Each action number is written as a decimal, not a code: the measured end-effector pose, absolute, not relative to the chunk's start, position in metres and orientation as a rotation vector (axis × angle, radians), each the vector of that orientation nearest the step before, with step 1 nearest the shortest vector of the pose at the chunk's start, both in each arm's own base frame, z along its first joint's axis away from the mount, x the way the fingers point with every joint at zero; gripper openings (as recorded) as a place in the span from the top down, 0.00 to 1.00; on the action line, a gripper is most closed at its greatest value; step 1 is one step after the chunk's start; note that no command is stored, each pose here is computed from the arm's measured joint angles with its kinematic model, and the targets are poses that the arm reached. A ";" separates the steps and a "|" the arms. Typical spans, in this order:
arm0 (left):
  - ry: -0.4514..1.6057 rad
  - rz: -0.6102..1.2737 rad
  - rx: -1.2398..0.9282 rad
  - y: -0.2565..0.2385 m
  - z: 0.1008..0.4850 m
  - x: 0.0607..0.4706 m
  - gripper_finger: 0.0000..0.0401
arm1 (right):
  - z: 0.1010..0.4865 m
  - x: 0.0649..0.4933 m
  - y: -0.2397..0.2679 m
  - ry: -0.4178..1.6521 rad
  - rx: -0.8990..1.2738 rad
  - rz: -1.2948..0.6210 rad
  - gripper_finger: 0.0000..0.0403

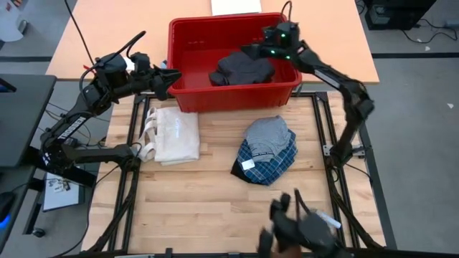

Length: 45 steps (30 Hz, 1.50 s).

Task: Fold laundry
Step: Put the gray shirt into the red laundry bin

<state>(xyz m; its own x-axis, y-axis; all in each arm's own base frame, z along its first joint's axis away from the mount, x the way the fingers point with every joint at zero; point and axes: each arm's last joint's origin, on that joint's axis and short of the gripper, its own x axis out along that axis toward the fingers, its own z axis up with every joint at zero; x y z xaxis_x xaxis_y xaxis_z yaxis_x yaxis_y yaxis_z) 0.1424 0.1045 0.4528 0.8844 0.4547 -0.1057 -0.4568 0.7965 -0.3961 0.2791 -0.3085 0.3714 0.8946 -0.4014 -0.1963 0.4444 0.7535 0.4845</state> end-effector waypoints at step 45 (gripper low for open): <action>0.475 0.503 -1.233 0.104 0.209 0.411 0.30 | 0.214 0.150 -0.078 0.770 0.868 -0.329 0.25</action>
<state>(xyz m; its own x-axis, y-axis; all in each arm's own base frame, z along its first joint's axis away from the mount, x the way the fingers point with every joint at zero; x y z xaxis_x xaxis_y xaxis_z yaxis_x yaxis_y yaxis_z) 0.4106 0.1039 0.2095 0.7980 0.1047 -0.5935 -0.5987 0.2516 -0.7605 0.1499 -0.0777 0.2137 0.6897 0.0409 -0.7230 0.5506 0.6189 0.5602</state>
